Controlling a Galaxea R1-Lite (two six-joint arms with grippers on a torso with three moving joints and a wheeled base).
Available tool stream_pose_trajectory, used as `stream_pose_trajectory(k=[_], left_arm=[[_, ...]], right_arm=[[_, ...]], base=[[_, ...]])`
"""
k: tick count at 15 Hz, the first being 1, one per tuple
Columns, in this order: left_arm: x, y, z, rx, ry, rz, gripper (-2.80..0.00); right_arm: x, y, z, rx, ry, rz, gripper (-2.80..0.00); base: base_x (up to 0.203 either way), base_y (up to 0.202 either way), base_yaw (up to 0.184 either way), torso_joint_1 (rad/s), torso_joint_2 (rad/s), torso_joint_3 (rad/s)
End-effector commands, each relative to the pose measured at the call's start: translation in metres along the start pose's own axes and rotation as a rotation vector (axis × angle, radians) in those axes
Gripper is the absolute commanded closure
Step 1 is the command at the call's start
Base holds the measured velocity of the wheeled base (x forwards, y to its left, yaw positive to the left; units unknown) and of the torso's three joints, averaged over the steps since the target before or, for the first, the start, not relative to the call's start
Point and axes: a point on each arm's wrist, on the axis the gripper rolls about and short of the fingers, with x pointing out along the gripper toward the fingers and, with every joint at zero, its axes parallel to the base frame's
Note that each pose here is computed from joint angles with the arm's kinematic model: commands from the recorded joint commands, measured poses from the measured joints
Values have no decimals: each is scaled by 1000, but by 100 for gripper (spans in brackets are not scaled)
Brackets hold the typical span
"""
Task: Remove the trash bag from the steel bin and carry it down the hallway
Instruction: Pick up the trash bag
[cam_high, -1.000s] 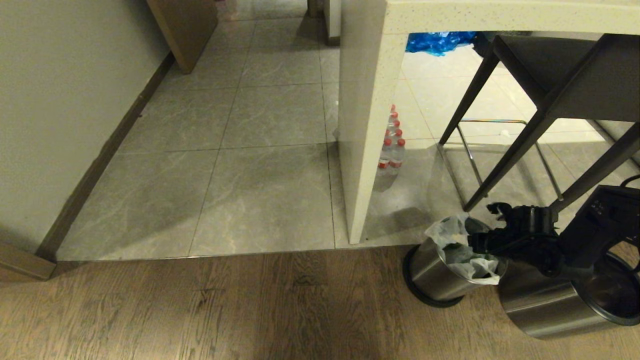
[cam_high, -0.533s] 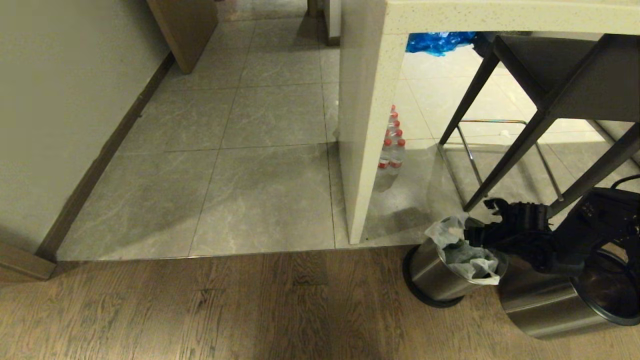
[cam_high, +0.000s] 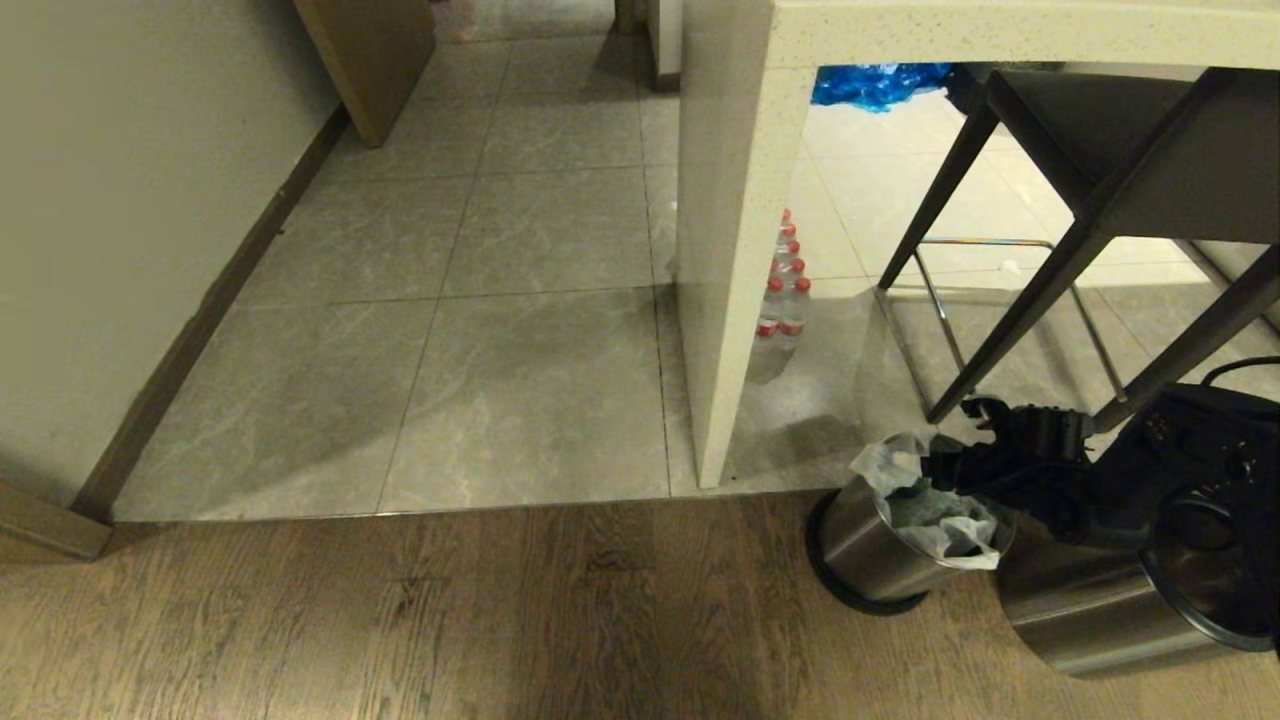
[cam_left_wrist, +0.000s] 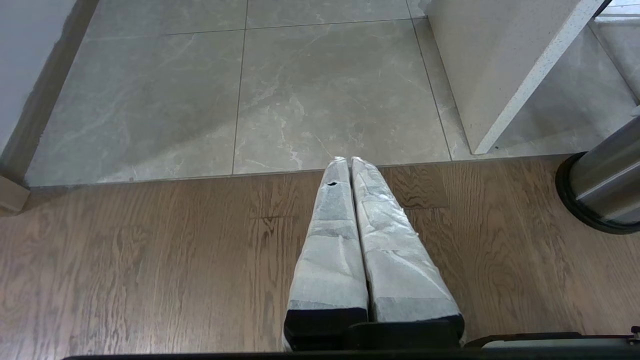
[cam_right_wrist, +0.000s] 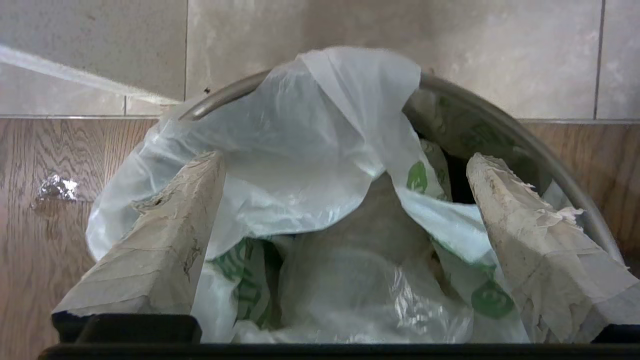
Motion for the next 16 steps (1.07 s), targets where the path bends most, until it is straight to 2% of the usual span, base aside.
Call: stream_pose_trajectory(k=[1, 7, 14, 15, 16], left_arm=[[0, 0, 0, 0, 0, 0, 0], [0, 0, 0, 0, 0, 0, 0], [0, 0, 0, 0, 0, 0, 0], [0, 0, 0, 0, 0, 0, 0], [0, 0, 0, 0, 0, 0, 0]], right_arm=[[4, -1, -3, 2, 3, 3, -280], [15, -3, -1, 16, -17, 13, -280], [25, 1, 1, 53, 9, 98, -280], [25, 1, 2, 54, 6, 101, 0], [26, 1, 4, 49, 0, 100, 0]], base=[[0, 0, 0, 0, 0, 0], [0, 0, 0, 0, 0, 0], [0, 0, 0, 0, 0, 0], [0, 0, 0, 0, 0, 0], [0, 0, 0, 0, 0, 0]])
